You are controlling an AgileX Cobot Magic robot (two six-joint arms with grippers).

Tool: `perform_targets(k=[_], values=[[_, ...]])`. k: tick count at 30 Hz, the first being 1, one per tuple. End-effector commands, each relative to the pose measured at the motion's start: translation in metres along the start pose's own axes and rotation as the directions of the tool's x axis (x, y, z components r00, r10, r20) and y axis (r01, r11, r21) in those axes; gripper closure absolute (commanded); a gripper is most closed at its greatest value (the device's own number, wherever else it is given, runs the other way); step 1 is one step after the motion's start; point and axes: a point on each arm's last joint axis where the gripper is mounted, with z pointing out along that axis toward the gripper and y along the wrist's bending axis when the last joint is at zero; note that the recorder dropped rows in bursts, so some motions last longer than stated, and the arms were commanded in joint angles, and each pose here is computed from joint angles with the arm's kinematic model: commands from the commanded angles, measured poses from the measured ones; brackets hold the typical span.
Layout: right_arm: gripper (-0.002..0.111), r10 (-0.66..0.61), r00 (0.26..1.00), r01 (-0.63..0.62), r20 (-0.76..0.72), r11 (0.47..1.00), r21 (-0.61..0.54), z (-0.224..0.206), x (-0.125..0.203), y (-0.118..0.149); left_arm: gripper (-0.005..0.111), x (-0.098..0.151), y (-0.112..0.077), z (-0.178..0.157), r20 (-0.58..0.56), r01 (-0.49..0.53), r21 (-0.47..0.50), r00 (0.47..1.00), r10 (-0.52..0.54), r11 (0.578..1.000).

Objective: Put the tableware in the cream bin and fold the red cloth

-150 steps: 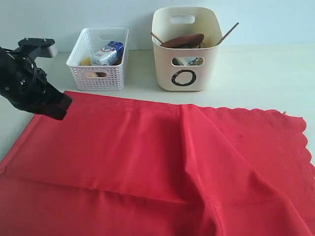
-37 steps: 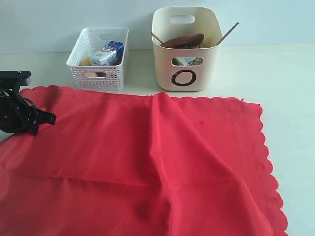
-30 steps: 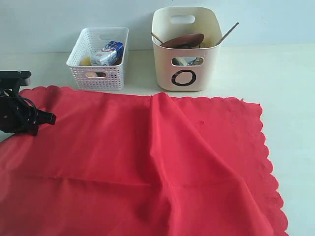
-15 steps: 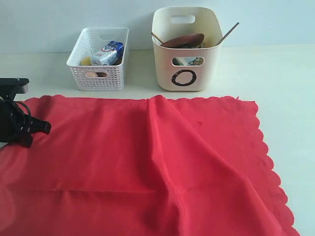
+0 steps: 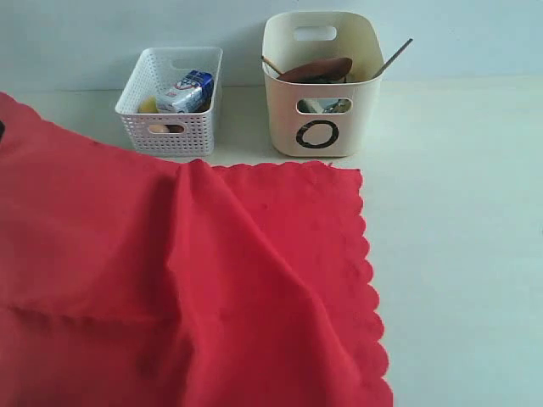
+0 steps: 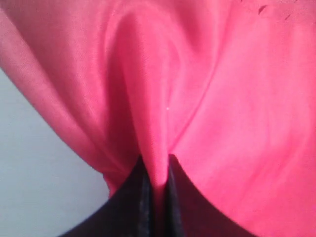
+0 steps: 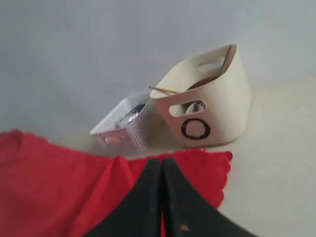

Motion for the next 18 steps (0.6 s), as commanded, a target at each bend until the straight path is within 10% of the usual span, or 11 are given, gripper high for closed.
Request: perform_targets(k=[1,11,18], values=[[0.108,-0.122,0.978,0.112,-0.167,0.991,-0.068,0.02,0.003,0.01,0.107,-0.003,-0.021,-0.047,0.051,0.007,0.104,0.999,-0.012,0.995],[0.108,-0.224,0.884,0.214,-0.41,0.974,-0.07,0.067,0.02,0.016,0.103,0.033,-0.221,-0.055,0.242,-0.346,0.432,0.934,0.263,0.833],[0.108,-0.247,0.882,0.235,-0.401,0.969,-0.081,0.067,0.02,0.016,0.024,0.046,-0.266,-0.029,0.291,-0.432,0.454,0.898,0.329,0.779]])
